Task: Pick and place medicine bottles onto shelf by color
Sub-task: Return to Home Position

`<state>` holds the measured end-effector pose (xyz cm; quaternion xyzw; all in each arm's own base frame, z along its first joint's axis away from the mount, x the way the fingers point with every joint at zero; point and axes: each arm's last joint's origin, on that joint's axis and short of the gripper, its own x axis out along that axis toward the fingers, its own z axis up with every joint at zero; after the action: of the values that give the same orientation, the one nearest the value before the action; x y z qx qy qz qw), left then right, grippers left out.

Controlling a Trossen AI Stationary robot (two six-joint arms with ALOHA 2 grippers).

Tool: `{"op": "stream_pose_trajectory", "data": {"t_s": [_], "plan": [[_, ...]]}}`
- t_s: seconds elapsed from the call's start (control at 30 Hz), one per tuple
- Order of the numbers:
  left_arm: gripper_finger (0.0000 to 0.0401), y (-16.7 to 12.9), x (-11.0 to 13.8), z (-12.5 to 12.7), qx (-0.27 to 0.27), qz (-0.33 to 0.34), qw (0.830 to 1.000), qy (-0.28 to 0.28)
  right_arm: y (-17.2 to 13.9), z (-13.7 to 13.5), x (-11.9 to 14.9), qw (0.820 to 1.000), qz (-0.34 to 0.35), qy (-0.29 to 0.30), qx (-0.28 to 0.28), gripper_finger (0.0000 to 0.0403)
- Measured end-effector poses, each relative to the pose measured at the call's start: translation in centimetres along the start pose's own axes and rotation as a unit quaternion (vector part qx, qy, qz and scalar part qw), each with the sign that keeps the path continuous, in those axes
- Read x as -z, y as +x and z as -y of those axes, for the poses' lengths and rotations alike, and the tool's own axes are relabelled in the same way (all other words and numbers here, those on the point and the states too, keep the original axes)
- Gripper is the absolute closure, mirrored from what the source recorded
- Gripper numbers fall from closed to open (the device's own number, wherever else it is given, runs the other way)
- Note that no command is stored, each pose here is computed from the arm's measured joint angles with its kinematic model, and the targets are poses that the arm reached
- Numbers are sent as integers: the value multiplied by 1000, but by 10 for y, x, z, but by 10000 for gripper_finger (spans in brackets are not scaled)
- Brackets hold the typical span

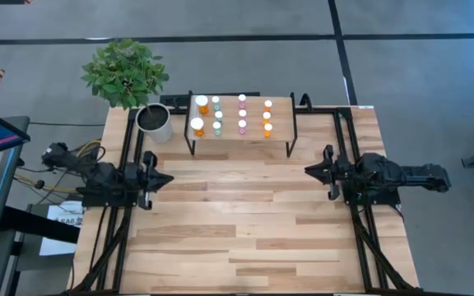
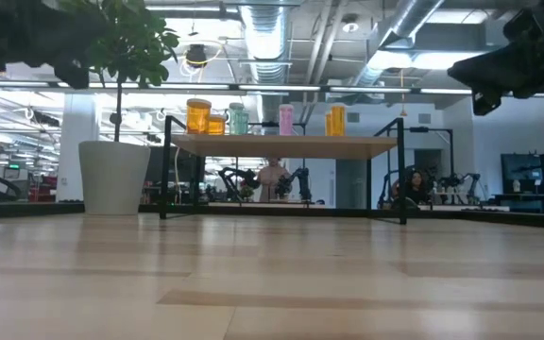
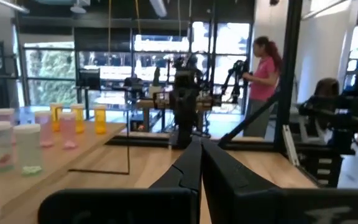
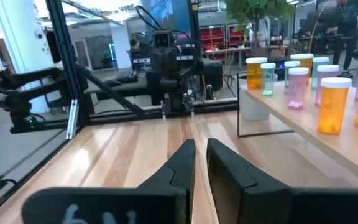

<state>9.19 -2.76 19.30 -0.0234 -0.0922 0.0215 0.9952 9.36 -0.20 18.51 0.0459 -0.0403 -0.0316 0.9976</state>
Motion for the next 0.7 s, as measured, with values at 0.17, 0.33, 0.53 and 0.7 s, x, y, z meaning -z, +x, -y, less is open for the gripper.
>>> {"op": "stream_pose_trajectory", "data": {"t_s": [0.17,0.33,0.53,0.7], "plan": [[401,3,6,-5,0,7,1000,-19,2,0,6,1000,12,-3,-14,346],[401,5,6,-9,25,7,999,-29,2,0,10,1000,7,8,-14,376],[401,6,11,-13,24,-15,999,-37,2,1,14,999,-10,47,-6,398],[401,6,15,-12,32,-35,998,-38,2,1,14,998,-13,56,-5,374]]}}
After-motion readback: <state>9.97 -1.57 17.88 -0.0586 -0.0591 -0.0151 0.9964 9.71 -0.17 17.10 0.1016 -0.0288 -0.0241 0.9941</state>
